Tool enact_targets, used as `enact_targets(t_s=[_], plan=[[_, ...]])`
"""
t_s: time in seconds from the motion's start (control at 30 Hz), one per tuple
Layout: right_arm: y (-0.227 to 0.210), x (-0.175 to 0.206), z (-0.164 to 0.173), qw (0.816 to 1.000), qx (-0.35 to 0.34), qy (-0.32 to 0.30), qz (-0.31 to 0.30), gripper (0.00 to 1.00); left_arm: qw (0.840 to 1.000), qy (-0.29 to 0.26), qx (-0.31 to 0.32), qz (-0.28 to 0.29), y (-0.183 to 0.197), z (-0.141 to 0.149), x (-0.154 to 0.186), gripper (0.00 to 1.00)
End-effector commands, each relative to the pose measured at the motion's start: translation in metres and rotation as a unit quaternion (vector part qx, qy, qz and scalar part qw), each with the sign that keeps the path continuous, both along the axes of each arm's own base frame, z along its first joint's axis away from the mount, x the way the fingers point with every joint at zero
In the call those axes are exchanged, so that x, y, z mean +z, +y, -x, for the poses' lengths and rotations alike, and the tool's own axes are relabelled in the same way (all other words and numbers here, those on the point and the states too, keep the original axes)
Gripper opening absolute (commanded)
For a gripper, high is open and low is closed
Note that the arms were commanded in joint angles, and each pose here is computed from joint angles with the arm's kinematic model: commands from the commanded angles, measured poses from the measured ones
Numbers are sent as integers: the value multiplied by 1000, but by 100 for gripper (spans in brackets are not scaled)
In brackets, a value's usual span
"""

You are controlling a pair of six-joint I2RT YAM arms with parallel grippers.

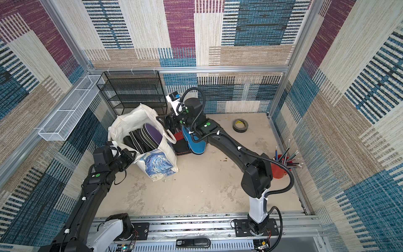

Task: Remove the ping pong set from the canvas bag
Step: Pick up the ping pong set from the canvas bag.

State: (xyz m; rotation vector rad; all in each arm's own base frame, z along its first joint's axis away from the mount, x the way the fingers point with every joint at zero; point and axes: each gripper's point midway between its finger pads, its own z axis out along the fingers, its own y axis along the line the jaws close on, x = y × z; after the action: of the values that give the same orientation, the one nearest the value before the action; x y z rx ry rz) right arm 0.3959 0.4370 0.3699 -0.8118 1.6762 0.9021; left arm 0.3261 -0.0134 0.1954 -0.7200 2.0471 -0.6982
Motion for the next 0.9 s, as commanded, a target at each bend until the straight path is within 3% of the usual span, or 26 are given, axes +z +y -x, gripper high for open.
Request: enact_targets(t_s=[0.0,0.2,0.43,0.63,0.87], plan=[[27,-24,20,998,40,2,56,100,998,-51,-16,22,-7,-14,20,0],[75,-42,32,993,77,10,84,95,996,-75,-30,27,-12,-19,30,0],[105,-85,16,990,81,48,107,89,995,-85,-43,33,-16,-19,32,0],[103,-112,-8,991,37,69,111,71,995,-77,-45,34,-17,-15,26,0],[83,-140,-42,987,-34,81,135,62,996,-67,-44,32,-17,-8,16,0]])
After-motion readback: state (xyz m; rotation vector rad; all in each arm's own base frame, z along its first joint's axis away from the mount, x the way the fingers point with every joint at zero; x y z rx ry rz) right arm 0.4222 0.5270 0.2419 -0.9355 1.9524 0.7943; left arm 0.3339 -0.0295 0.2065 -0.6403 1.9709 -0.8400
